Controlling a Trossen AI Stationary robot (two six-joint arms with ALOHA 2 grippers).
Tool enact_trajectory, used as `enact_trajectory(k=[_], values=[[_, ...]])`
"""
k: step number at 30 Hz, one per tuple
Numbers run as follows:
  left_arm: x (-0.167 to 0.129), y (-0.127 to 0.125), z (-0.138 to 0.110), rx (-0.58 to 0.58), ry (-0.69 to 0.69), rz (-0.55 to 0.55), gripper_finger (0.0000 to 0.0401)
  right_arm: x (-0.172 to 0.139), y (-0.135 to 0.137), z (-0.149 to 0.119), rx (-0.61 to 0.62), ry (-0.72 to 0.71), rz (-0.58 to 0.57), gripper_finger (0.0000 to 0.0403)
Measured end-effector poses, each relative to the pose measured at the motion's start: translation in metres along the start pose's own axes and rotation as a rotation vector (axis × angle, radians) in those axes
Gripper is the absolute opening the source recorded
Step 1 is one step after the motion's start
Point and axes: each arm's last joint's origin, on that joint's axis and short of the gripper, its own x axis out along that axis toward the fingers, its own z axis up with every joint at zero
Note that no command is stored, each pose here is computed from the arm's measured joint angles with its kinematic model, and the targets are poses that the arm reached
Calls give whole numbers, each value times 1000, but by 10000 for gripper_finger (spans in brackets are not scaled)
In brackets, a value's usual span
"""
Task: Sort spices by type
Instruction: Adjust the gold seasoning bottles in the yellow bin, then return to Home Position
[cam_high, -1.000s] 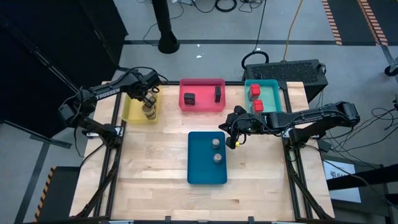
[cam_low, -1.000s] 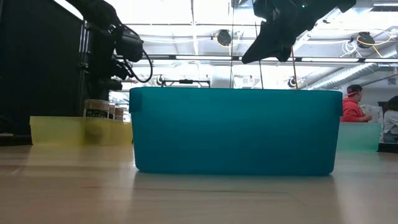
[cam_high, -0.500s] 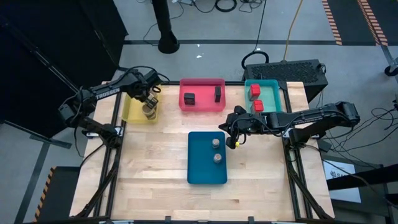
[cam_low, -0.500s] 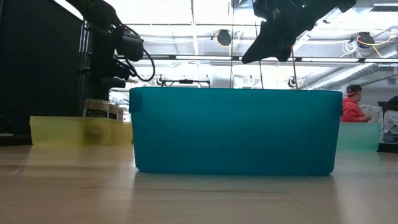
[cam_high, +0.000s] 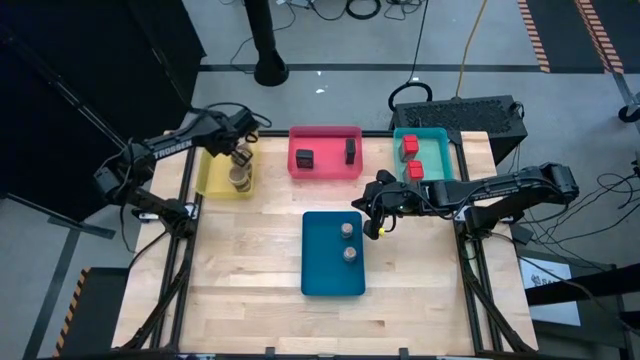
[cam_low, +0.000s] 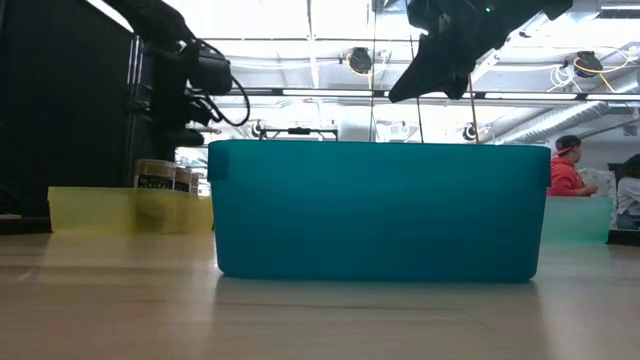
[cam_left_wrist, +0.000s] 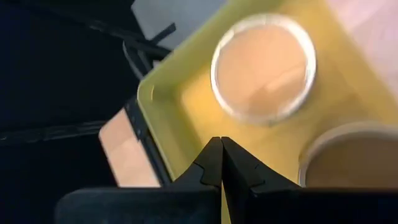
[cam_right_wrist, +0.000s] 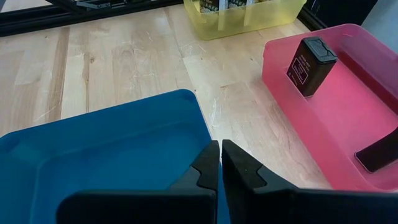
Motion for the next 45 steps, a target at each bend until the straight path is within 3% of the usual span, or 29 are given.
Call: enact_trajectory(k=[5, 14, 31, 35, 39, 45], values=[[6, 8, 9, -57, -54, -65, 4, 0, 0, 0, -4, -2, 1, 0], [15, 23, 10, -137, -31, -53, 4, 0, 0, 0, -4, -2, 1, 0], [39, 10, 22, -138, -1, -92, 4, 0, 0, 0, -5, 0, 0, 0], [37, 11, 20, -133, 6, -82, 4, 0, 0, 0, -5, 0, 0, 0], [29, 18, 16, -115, -5, -6, 4, 0, 0, 0, -6, 1, 0, 0], [-1, 24, 8, -149, -110, -32, 4, 0, 0, 0, -9, 1, -1, 0]])
